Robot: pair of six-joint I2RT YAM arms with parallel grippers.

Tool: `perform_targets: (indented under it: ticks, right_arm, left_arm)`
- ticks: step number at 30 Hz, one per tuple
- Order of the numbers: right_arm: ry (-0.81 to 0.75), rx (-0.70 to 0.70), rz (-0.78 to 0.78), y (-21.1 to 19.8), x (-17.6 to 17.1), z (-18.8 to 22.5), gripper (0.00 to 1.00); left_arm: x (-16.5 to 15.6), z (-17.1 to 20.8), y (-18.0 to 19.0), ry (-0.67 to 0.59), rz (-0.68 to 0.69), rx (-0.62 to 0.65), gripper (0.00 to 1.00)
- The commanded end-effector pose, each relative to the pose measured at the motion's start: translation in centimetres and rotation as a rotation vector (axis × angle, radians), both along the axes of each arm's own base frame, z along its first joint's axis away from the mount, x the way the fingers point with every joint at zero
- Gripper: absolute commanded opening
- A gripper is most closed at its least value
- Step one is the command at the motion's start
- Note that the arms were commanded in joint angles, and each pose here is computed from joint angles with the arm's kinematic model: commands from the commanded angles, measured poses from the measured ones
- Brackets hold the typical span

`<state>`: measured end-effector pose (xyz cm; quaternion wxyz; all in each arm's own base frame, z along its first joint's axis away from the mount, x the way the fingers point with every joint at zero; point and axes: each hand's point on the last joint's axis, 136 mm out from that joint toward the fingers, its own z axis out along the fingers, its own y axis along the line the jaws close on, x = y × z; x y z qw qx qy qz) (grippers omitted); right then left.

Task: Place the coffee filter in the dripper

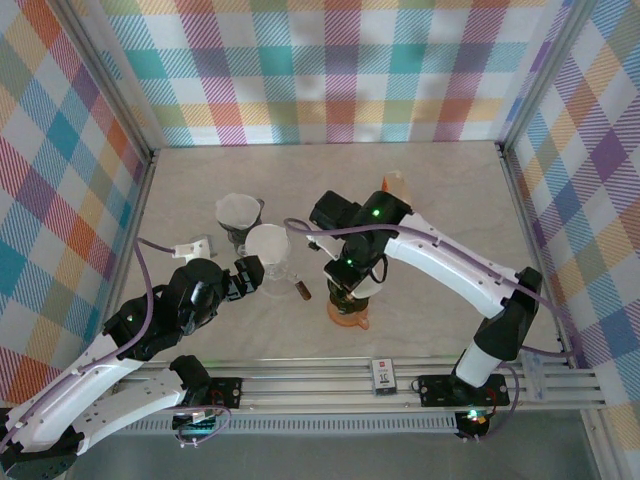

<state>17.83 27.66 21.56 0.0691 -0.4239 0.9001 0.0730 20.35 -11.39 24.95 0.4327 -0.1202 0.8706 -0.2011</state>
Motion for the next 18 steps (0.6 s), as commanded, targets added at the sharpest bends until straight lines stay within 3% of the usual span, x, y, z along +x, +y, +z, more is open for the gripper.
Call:
perform_targets:
  ticks: [1, 13, 15, 18]
  right_arm:
    - [0.022, 0.029, 0.01, 0.7, -0.2, -1.0, 0.0]
    - [0.023, 0.045, -0.033, 0.3, 0.4, -2.6, 0.0]
    - [0.014, 0.055, -0.037, 0.2, 0.5, -2.3, 0.05]
    - [-0.008, 0.084, -0.041, 0.2, 0.5, -1.4, 0.2]
  left_arm:
    - [0.2, 0.5, 0.0, -0.02, -0.007, -0.004, 1.0]
    - [0.1, 0.8, -0.2, -0.02, -0.019, -0.012, 1.0]
    - [0.0, 0.8, -0.3, -0.02, -0.026, -0.015, 1.0]
    - [0.0, 1.2, -0.7, -0.029, -0.046, -0.026, 1.0]
